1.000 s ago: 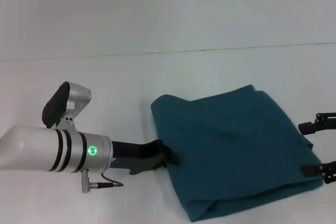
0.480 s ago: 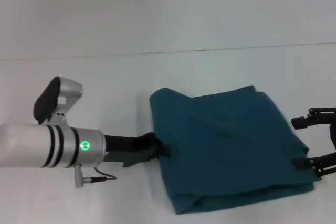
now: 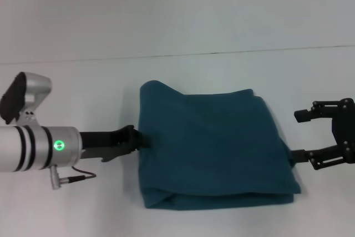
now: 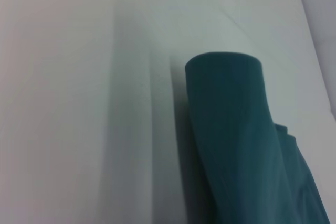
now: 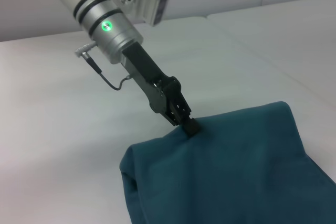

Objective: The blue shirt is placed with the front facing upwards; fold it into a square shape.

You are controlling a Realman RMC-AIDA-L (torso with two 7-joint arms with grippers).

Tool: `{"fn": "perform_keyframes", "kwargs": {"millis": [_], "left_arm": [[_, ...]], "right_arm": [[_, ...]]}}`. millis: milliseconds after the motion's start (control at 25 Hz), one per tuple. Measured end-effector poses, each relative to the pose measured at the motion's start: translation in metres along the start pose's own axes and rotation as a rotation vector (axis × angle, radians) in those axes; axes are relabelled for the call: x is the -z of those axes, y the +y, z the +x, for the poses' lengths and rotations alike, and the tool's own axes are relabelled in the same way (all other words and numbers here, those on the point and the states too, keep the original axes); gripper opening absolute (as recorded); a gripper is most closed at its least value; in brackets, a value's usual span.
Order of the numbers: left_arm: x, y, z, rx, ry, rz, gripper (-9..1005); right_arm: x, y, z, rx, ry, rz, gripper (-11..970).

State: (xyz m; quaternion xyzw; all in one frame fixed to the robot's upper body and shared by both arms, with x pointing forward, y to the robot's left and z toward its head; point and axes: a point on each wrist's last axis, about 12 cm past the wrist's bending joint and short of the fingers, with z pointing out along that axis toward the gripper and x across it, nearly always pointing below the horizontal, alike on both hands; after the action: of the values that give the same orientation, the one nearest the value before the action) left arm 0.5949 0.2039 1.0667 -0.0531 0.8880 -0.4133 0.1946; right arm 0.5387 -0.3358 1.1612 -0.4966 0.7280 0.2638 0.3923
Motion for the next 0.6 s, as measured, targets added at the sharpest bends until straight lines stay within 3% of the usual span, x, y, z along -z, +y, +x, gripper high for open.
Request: {"fn": "perform_keyframes", "kwargs": {"millis": [600], "left_arm": [[0.035, 0.028, -0.015, 0.039, -0.114, -0.058, 69]], "right_arm": [[-0.023, -0.012, -0.009, 0.019, 0.015, 0.019, 931]]}}
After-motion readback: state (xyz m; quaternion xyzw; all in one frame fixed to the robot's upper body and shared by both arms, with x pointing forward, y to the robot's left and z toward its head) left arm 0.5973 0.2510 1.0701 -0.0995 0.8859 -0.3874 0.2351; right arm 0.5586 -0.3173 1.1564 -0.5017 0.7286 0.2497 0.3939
